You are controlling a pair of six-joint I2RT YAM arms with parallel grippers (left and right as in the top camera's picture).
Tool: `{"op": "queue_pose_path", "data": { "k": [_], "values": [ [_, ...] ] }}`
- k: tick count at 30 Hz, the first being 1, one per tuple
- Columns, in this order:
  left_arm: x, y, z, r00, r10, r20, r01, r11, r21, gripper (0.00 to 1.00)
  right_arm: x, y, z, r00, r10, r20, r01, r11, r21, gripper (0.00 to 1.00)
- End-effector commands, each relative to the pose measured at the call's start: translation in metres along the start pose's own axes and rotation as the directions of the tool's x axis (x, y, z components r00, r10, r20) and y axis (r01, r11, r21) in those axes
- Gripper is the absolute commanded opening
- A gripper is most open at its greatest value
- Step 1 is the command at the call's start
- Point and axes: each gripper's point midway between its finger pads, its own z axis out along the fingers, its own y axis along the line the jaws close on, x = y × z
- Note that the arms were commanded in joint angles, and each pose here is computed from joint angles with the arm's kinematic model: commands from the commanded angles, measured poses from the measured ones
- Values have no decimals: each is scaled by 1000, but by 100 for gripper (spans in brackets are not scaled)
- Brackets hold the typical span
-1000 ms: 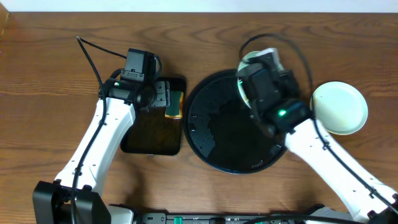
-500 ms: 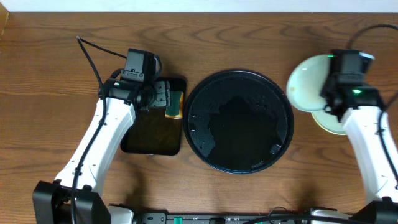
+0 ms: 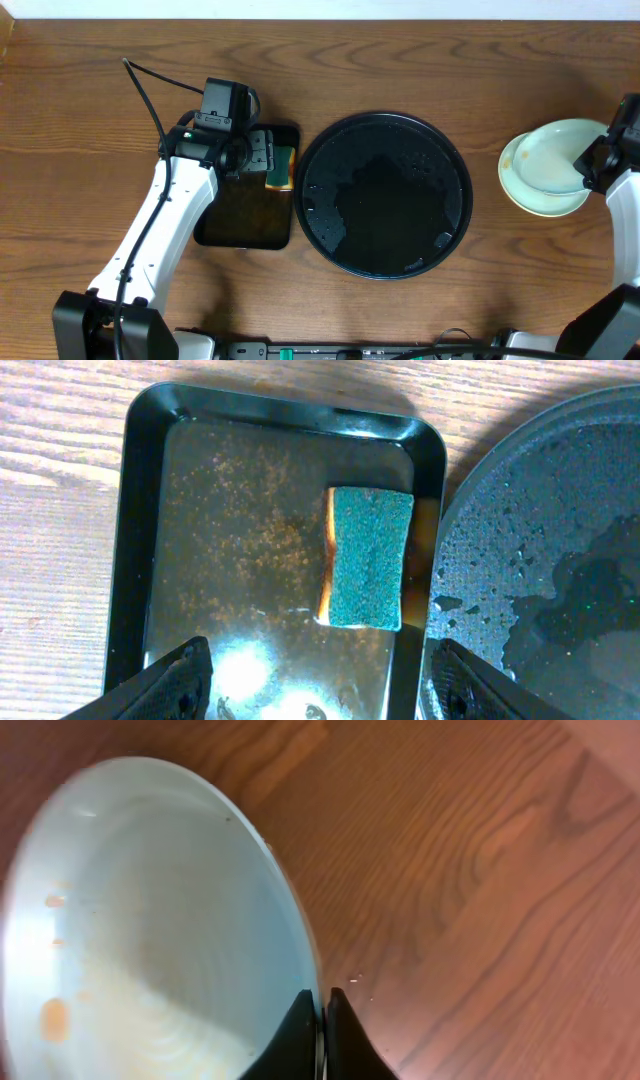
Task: Clean dirty plates on tray and stack at the side
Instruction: 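Lower the plate onto the plate stack and open the right gripper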
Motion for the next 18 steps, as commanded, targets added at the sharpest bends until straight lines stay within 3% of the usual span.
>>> {"op": "queue_pose_path", "data": {
  "k": [1,5,8,11,14,17,18],
  "values": [
    [1,5,0,1000,-17,2,17,1000,-18,71,5,14,4,999,-4,-34,1,996,-87,16],
    [1,5,-1,1000,-16,2,16,1000,-18,71,8,41,-1,996,-79,-46,65,968,-241,28],
    [-1,6,-3,1000,-20,11,21,1000,-18,71,16,65,-11,985,-163,-49,132,915,-381,31],
    [-7,13,-12,998,-40,40,41,999,-21,75,27,94,-33,963,-268,-16,218,815,-537,34],
    [-13,29,-19,995,-76,67,79,996,-43,75,41,126,-64,924,-377,71,321,659,-680,39],
    [-5,49,-19,988,-148,33,150,986,-76,76,58,137,-82,879,-462,113,400,588,-703,53],
    [2,56,-19,985,-174,7,174,981,-91,77,65,135,-82,870,-484,96,409,599,-688,66]
  ]
}}
